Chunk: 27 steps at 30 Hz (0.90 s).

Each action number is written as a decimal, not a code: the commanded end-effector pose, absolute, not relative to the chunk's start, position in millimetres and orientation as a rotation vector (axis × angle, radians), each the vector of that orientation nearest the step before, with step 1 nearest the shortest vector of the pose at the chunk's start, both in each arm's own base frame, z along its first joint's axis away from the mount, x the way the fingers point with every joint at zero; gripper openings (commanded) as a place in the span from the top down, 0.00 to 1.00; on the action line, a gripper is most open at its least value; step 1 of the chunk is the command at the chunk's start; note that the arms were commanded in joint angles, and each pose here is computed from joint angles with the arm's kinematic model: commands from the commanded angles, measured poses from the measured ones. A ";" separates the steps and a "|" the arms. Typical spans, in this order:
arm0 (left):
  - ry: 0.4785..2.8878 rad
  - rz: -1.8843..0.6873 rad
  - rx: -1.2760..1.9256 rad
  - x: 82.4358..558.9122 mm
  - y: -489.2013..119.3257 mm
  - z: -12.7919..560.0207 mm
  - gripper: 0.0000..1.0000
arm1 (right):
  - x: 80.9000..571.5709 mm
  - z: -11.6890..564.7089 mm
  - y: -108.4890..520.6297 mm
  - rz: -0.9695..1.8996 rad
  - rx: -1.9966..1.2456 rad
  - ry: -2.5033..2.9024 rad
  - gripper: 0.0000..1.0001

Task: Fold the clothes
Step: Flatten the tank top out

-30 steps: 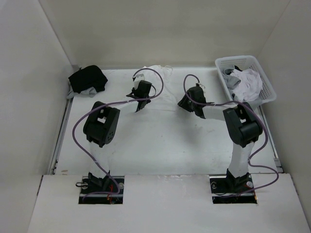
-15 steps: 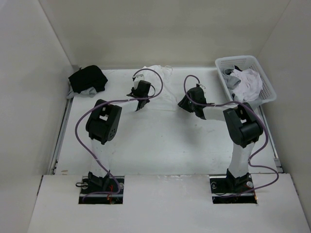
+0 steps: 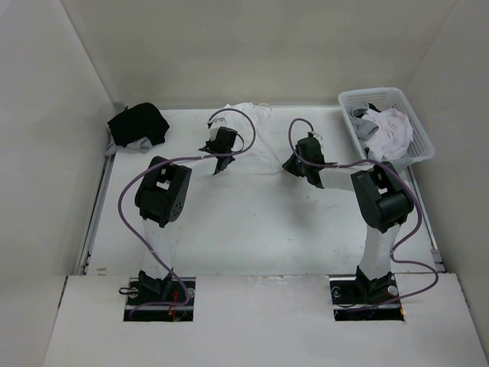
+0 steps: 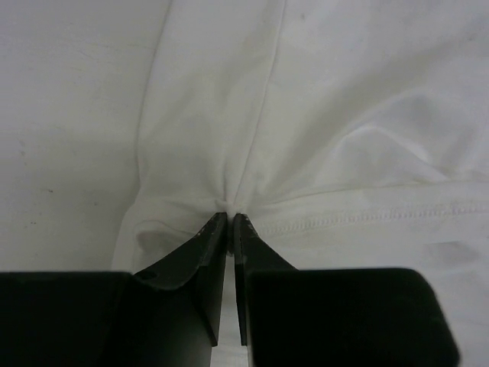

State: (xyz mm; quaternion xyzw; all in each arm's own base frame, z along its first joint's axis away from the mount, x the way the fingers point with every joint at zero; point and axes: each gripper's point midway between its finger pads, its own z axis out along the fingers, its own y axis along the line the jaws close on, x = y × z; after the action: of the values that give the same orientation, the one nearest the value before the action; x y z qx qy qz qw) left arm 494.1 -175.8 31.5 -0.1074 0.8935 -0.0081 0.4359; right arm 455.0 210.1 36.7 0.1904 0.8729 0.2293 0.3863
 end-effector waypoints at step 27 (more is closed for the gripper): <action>1.636 -0.894 -0.546 392.1 -157.2 382.3 0.93 | 331.6 425.0 162.4 0.533 0.173 1.486 0.97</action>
State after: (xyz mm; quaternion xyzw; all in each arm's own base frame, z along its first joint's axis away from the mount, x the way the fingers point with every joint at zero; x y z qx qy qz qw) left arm 417.9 -149.4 338.7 -0.2498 0.7221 -0.3238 0.5579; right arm 347.2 181.2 403.1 0.0686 0.6813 0.2650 0.6789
